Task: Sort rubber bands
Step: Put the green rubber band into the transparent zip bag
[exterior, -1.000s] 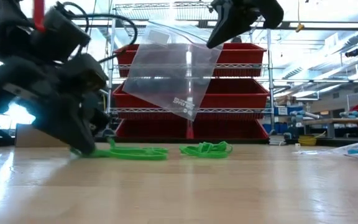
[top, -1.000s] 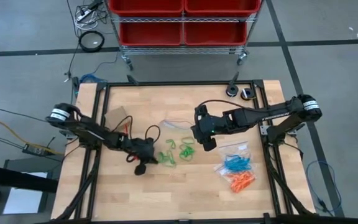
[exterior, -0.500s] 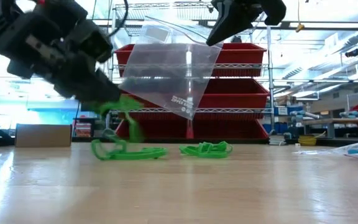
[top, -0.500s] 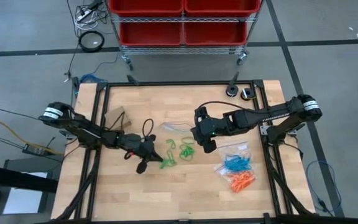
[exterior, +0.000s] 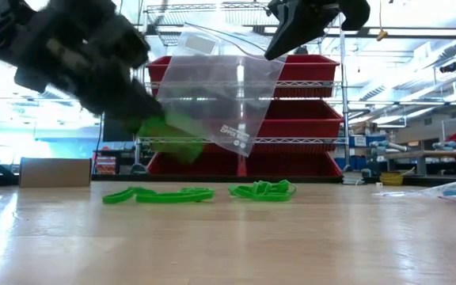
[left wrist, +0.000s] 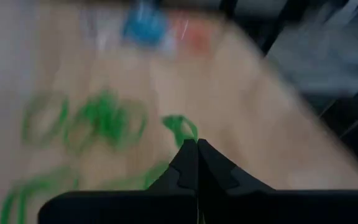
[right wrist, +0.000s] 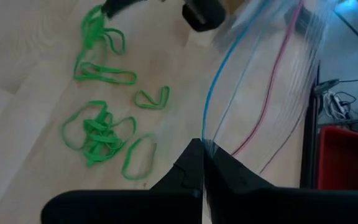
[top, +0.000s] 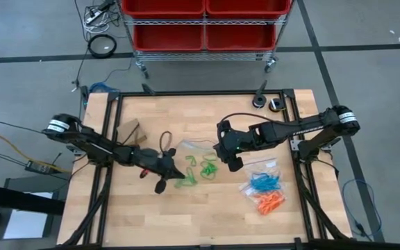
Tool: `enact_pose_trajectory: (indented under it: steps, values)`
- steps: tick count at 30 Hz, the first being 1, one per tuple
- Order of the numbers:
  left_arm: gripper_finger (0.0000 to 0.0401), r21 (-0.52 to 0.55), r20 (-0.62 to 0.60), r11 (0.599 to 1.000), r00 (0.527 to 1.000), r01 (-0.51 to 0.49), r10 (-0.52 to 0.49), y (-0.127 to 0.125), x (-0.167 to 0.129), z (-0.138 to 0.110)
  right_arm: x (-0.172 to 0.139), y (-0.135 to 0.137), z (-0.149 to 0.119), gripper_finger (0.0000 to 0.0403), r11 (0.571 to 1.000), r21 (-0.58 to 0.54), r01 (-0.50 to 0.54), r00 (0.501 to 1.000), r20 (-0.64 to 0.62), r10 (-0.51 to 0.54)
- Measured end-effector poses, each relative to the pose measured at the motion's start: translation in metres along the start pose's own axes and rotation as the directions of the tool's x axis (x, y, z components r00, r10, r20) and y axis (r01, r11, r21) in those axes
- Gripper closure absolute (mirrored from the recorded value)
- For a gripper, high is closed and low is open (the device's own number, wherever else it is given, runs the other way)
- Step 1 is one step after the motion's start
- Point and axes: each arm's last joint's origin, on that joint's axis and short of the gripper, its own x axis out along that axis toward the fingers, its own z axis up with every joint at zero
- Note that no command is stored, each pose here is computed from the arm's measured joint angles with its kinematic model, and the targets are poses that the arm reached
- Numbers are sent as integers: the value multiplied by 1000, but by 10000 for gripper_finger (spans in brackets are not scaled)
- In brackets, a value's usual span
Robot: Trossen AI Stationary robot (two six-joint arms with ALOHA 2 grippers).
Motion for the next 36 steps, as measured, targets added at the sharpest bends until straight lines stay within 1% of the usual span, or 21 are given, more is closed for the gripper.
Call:
enact_pose_trajectory:
  steps: [2, 4, 9, 19, 24, 26, 28, 30, 32, 34, 36]
  values:
    - [395, -17, -77, 1000, 997, -13, 12, 1, 4, -3, 0, 0, 0, 403, 1000, 5, -1, 1000, 0, 1]
    - [389, -35, -97, 999, 995, -10, 6, 1, 4, -4, 0, 0, 0, 403, 1000, 6, -1, 1000, 0, 1]
    - [373, -33, -79, 999, 997, -8, 5, 0, 4, -2, 0, 0, 1, 403, 1000, 9, 2, 1000, 6, -2]
    - [370, -32, -73, 999, 997, -7, 4, 0, 4, -2, 0, 0, 1, 403, 1000, 10, 3, 1000, 8, -3]
    - [370, -29, -55, 1000, 998, -6, 5, 0, 4, 0, 0, 0, 0, 403, 1000, 8, -2, 1000, 1, 2]
    - [370, -23, -15, 1000, 1000, 2, -3, -1, 4, 4, 0, 1, -2, 403, 1000, 2, -24, 1000, -16, 24]
    - [370, -12, 51, 1000, 999, 16, -16, -3, 1, 12, 0, 3, -5, 403, 998, -4, -56, 998, -37, 56]
    - [370, 48, 118, 999, 993, 24, -30, -6, -3, 26, 0, 4, -7, 403, 994, -5, -108, 993, -43, 108]
    - [370, 143, 159, 990, 987, 13, -35, -11, -7, 43, 0, 5, -8, 403, 988, -4, -157, 987, -36, 156]
    - [370, 250, 142, 968, 990, -16, -21, -18, -12, 61, 0, 7, -9, 403, 981, -4, -195, 980, -32, 194]
    - [370, 358, 83, 931, 996, -68, 41, -22, -16, 81, 0, 8, -9, 403, 974, -4, -225, 974, -29, 224]
